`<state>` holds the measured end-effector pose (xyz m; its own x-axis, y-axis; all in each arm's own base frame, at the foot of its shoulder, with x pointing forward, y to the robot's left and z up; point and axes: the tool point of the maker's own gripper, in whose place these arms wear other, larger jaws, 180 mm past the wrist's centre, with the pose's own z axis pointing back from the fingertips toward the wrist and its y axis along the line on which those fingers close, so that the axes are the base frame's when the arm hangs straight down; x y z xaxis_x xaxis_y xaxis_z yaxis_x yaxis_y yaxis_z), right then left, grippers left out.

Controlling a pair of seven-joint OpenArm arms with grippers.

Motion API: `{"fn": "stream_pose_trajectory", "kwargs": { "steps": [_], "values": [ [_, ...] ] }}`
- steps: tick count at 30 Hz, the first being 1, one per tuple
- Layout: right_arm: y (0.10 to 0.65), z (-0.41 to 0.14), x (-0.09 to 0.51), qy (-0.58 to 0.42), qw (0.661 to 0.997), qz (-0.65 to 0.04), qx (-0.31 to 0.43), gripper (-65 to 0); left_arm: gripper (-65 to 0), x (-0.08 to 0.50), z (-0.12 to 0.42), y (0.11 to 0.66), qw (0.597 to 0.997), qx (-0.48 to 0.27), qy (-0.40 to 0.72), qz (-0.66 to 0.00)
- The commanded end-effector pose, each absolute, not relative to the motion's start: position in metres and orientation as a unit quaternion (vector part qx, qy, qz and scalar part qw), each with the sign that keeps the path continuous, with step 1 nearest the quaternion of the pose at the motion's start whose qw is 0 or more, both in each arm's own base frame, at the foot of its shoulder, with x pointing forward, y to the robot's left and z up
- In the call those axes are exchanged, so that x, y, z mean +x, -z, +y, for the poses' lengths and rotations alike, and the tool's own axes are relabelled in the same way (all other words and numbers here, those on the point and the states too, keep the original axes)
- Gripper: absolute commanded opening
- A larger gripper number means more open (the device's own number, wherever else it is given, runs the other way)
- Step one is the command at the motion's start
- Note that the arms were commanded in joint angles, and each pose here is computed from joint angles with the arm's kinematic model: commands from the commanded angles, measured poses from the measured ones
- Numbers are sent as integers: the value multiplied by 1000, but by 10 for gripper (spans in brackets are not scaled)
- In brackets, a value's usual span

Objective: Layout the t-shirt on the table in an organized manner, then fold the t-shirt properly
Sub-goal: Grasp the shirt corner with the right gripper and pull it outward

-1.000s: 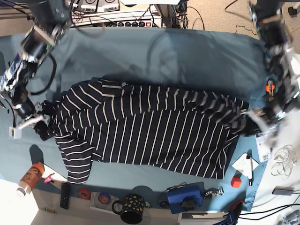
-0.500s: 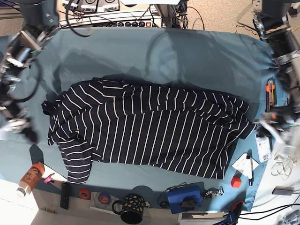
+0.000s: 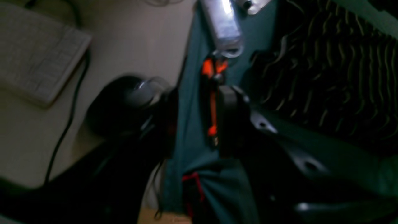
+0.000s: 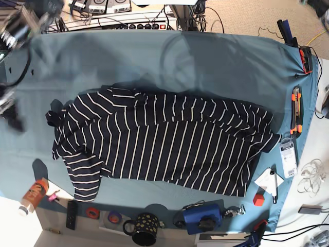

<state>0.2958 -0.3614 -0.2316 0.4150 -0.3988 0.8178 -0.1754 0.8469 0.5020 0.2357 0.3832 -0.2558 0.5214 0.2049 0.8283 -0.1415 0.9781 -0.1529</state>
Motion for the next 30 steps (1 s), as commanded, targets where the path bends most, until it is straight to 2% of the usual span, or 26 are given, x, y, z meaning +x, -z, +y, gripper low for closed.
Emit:
{"fn": "stream_pose_trajectory", "kwargs": {
  "steps": [1, 8, 12, 17, 21, 27, 30],
  "values": [
    [218, -363, 296, 56, 791, -551, 259, -442, -437, 238, 389, 238, 860, -23, -89, -502],
    [312, -329, 266, 73, 868, -424, 249, -442, -437, 233, 392, 238, 861, -20, -94, -500],
    [351, -309, 254, 65, 898, -365, 237, -442, -437, 233, 392, 239, 861, -21, -95, -500],
    [364, -293, 268, 41, 903, -370, 216, -442, -437, 233, 391, 239, 860, -21, -95, -500],
    [369, -271, 275, 9, 907, -355, 229, -442, -437, 234, 391, 239, 860, -23, -95, -501],
    [358, -232, 276, -5, 882, -351, 314, -442, -437, 234, 390, 239, 860, -24, -95, -501],
    [358, -221, 277, -5, 877, -355, 325, -442, -437, 234, 390, 239, 860, -24, -95, -502]
  ]
}}
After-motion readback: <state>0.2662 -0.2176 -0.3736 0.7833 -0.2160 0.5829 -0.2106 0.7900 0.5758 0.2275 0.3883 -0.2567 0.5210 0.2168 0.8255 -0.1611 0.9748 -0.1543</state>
